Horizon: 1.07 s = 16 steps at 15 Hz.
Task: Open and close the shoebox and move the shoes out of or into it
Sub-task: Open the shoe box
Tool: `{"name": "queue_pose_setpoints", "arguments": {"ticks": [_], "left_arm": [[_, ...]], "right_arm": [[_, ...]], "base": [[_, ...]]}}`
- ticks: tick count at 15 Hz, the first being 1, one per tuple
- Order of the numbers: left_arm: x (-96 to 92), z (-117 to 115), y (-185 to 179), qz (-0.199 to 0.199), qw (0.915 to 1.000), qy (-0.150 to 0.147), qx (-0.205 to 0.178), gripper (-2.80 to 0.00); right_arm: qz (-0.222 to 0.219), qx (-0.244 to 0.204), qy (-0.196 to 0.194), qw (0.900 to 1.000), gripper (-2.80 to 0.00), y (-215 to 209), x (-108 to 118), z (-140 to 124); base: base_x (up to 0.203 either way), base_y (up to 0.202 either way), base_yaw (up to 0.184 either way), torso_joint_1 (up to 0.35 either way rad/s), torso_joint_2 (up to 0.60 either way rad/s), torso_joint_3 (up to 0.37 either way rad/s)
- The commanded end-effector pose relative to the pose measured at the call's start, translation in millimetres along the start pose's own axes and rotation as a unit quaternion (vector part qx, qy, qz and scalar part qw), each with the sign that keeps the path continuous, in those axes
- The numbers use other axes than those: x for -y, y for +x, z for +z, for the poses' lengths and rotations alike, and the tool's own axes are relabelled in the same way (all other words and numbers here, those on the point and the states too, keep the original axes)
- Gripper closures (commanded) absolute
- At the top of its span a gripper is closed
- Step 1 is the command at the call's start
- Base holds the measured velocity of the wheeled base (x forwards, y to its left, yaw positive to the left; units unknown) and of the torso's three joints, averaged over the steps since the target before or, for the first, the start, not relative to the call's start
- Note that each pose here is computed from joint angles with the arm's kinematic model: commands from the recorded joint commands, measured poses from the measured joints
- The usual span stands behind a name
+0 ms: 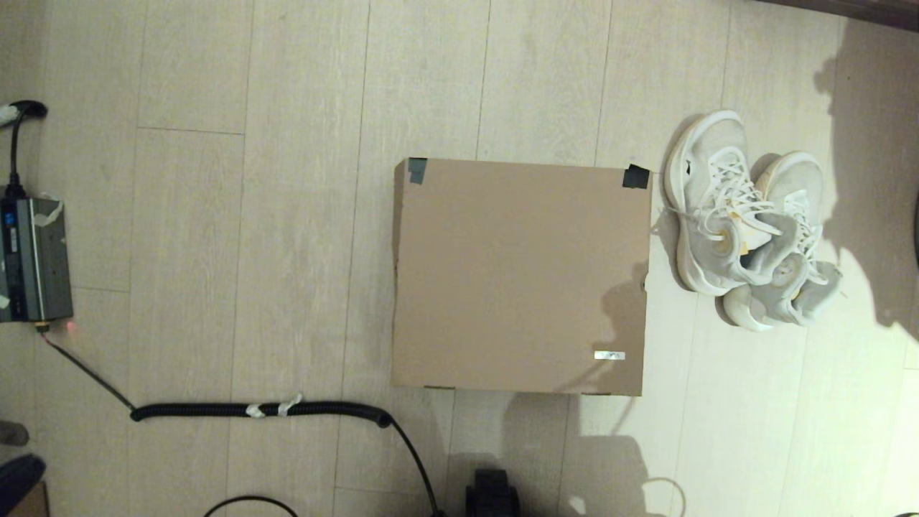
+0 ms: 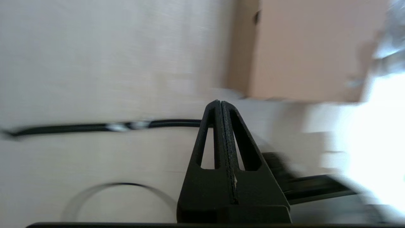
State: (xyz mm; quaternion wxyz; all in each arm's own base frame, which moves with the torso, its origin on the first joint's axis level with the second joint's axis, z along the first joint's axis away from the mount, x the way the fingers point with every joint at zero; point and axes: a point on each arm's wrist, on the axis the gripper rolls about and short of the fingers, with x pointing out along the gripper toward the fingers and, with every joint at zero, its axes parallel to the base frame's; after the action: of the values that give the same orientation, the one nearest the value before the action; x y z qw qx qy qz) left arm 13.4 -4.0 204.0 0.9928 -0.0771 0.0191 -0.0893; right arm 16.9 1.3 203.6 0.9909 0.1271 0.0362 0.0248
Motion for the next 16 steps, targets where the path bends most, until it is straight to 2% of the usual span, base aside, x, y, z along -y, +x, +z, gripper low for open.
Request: {"name": "queue_pose_setpoints", "arguments": {"ticks": [1,4,6,8,10,11,13,16], "left_arm": [[-6.0,22,66,-0.017,0.9924,-0.057,-0.108,0.00],[-9.9,34,126,-0.100,0.9715,-0.131,-0.170,0.00],[-15.5,28,165,-0.148,0.9542,-0.176,-0.192,0.00],[-23.7,14,205,-0.169,0.9416,-0.209,-0.204,0.00],[-32.4,-8,237,-0.175,0.9336,-0.226,-0.216,0.00],[-36.4,-21,250,-0.179,0.9303,-0.231,-0.221,0.00],[-39.4,-40,268,-0.193,0.9282,-0.228,-0.222,0.00],[-30.2,-61,284,-0.219,0.9246,-0.214,-0.226,0.00]], "right_arm": [[-0.005,-0.113,0.034,0.993,0.00,71,-1,15],[0.023,-0.158,0.087,0.983,0.00,157,1,17],[0.052,-0.163,0.123,0.977,0.00,203,4,11],[0.110,-0.178,0.166,0.964,0.00,234,6,3],[0.149,-0.216,0.186,0.947,0.00,252,9,-11],[0.157,-0.230,0.188,0.942,0.00,262,11,-20],[0.166,-0.231,0.177,0.942,0.00,280,17,-38],[0.174,-0.211,0.164,0.948,0.00,290,21,-50]], "base": [[0.000,0.000,0.000,0.000,0.00,0.000],[0.000,0.000,0.000,0.000,0.00,0.000],[0.000,0.000,0.000,0.000,0.00,0.000],[0.000,0.000,0.000,0.000,0.00,0.000],[0.000,0.000,0.000,0.000,0.00,0.000],[0.000,0.000,0.000,0.000,0.00,0.000],[0.000,0.000,0.000,0.000,0.00,0.000],[0.000,0.000,0.000,0.000,0.00,0.000]]}}
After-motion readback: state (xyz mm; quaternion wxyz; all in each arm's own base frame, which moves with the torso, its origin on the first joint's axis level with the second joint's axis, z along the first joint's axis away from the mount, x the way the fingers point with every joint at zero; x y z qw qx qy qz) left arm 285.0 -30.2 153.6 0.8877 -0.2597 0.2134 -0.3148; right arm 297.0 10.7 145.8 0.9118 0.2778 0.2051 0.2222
